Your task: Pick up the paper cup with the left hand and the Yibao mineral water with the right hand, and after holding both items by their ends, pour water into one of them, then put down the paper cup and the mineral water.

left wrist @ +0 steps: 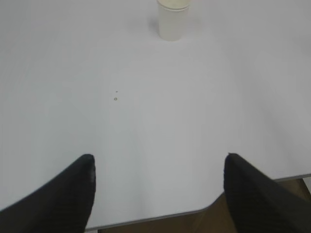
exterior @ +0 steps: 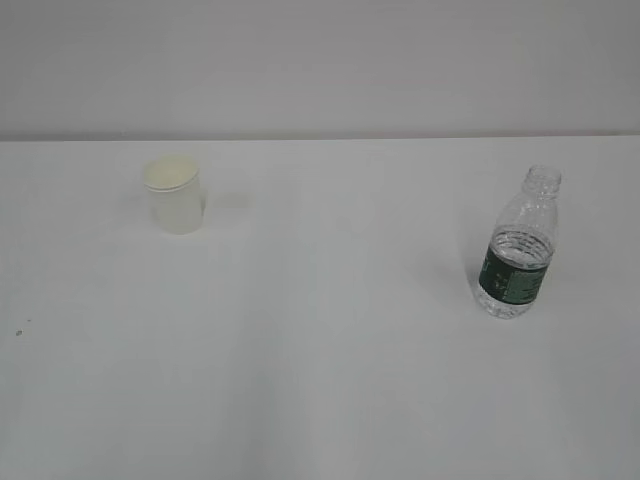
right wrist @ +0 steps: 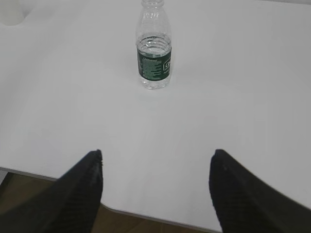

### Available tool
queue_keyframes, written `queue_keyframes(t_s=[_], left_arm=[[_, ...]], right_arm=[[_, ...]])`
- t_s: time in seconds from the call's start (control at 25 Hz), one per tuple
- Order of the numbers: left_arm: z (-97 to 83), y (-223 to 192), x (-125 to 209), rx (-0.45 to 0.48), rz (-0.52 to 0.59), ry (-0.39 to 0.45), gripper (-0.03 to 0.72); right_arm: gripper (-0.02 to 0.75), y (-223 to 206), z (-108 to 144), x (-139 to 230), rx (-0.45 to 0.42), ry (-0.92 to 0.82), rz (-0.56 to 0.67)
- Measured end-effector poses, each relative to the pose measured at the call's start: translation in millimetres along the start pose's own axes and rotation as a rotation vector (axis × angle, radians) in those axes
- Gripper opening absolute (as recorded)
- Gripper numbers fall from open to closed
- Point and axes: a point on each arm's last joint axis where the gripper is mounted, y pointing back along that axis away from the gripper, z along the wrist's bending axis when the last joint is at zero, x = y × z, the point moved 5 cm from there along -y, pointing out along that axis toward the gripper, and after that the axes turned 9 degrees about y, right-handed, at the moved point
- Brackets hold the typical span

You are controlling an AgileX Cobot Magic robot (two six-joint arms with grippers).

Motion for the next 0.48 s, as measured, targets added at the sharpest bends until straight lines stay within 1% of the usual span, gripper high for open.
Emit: queue_keyframes(t_s=[0.48], left_arm=[[-0.7, 0.0, 0.1, 0.005, 0.001, 0.003, 0.593]], right_arm=[[0.517, 3.1, 0.4, -2.5, -0.004, -0.002, -0.009]])
